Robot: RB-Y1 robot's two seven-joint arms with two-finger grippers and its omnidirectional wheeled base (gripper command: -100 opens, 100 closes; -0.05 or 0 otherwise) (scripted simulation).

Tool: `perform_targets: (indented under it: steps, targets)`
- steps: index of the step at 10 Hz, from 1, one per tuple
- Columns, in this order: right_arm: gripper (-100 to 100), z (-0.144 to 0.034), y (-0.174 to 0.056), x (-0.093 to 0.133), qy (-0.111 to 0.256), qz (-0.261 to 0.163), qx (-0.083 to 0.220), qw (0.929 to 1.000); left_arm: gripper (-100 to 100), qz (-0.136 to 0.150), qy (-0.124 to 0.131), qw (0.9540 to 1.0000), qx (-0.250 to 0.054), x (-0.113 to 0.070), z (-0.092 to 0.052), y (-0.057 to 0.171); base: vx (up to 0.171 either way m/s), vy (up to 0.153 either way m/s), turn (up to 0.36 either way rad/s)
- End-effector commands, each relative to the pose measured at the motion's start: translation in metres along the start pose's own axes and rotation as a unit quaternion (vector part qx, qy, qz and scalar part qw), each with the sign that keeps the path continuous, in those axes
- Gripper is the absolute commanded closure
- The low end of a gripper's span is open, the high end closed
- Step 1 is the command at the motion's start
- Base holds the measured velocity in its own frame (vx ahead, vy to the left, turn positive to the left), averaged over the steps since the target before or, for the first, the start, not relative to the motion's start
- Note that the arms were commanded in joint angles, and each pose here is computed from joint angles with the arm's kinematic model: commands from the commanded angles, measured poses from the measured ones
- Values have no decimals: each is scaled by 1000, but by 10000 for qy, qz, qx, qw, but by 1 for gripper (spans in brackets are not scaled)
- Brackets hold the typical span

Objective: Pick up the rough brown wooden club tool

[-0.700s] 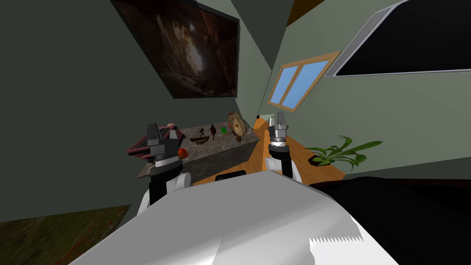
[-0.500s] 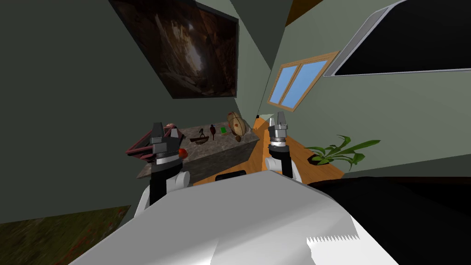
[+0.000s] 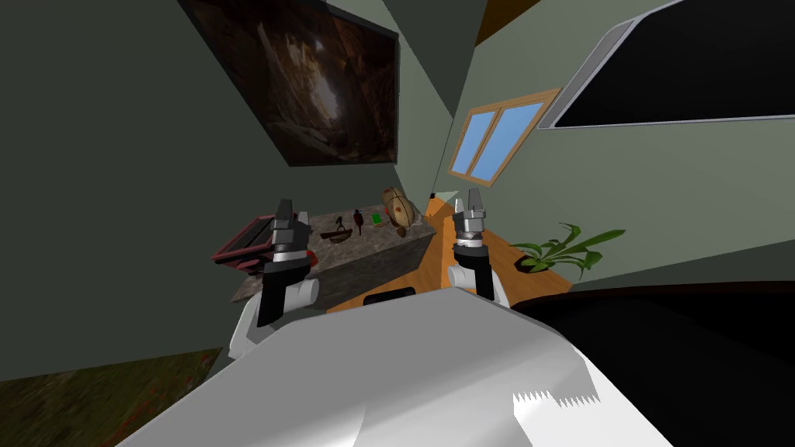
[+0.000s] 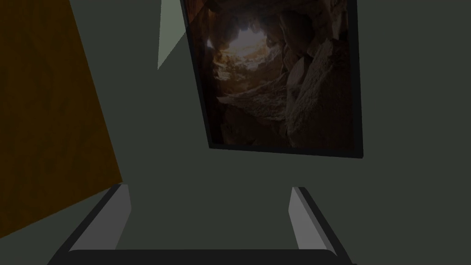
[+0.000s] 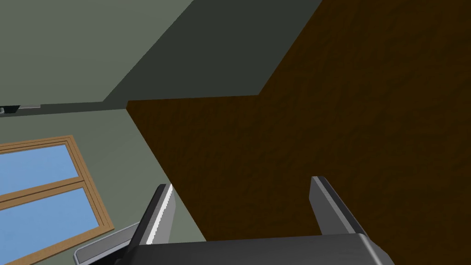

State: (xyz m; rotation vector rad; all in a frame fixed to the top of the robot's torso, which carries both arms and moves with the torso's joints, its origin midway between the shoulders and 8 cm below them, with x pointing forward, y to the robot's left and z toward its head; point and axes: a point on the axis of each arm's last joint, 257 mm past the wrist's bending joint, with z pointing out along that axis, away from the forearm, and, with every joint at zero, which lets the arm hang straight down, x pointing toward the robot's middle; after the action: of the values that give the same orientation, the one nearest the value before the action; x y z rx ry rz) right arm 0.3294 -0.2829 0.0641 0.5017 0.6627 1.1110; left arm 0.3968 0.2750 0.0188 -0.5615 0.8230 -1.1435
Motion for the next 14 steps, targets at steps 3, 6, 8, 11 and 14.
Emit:
perform_targets:
  steps: [3,6,8,11,14]
  targets:
    - [0,0,0,0,0,0,0,10000,-100,85,89,9998,-126,2,20,15,-23,20,-44]
    - [0,0,0,0,0,0,0,10000,-100,224,129,9989,-397,0,41,38,-30,28,-69]
    - [0,0,0,0,0,0,0,10000,-100,282,108,9981,-541,-3,55,49,-31,28,-51]
    - [0,0,0,0,0,0,0,10000,-100,305,39,9970,-706,-7,78,58,-37,30,-61]
    - [0,0,0,0,0,0,0,10000,-100,394,-103,9931,-1097,-20,96,86,-42,26,-74]
